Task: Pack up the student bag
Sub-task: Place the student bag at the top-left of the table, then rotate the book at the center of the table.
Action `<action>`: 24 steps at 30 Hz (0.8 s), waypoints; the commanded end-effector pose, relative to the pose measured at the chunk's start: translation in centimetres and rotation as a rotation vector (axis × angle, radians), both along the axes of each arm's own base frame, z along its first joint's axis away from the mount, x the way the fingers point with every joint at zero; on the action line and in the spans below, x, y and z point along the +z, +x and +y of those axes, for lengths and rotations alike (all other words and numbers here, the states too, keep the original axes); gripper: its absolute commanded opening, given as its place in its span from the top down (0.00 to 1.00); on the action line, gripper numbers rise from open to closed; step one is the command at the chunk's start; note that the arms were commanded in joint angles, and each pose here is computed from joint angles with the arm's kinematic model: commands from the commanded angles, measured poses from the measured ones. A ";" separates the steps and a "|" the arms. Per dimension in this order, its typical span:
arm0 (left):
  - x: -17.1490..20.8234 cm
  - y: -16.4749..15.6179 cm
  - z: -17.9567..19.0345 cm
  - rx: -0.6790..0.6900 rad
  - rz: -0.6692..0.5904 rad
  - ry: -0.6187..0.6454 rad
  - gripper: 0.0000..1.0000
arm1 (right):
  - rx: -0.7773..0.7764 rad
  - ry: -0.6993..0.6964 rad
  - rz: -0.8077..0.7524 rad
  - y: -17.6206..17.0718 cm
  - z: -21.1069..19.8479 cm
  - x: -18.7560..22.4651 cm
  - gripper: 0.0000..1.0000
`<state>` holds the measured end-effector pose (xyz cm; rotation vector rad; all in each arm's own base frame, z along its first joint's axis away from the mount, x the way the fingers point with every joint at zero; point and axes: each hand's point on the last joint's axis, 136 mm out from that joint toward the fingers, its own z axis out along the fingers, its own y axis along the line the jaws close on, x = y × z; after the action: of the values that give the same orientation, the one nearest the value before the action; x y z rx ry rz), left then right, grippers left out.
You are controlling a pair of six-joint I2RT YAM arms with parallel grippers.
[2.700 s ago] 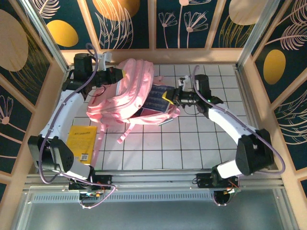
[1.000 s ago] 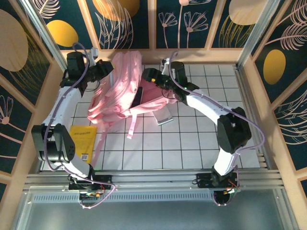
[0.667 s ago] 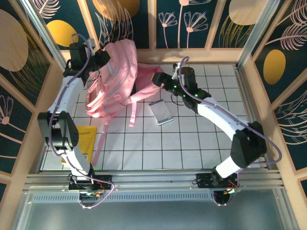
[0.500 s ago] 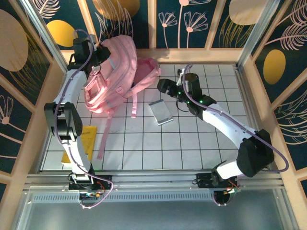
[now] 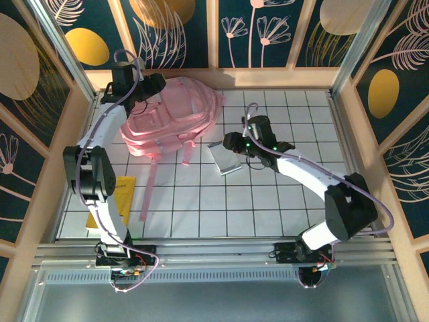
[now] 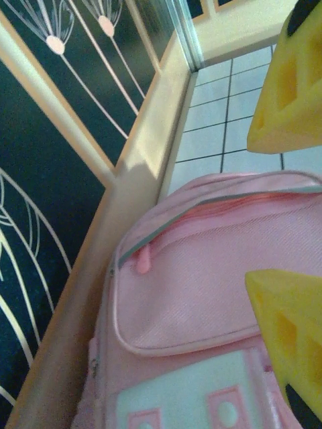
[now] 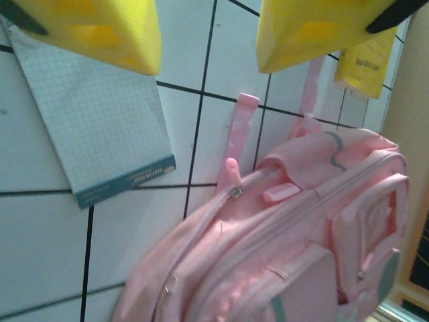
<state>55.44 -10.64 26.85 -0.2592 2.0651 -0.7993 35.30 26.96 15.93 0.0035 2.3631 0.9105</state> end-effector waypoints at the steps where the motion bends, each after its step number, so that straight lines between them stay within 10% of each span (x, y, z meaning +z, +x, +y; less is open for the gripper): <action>1: 4.5 -2.6 -0.7 0.010 -0.094 -0.012 0.50 | 0.047 0.006 0.081 0.3 2.1 -2.5 0.73; 9: 2.9 -9.0 -3.6 0.002 -0.053 -0.013 0.48 | 0.053 -0.140 0.209 1.5 4.2 -9.0 1.00; 24: -7.7 -14.4 -11.6 -0.275 0.171 0.159 0.46 | 0.234 -0.347 0.350 -5.4 1.6 -15.0 1.00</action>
<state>41.47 -21.48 20.85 -0.0147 2.3002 -0.8227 34.56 30.58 3.04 -0.1699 2.7284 0.7134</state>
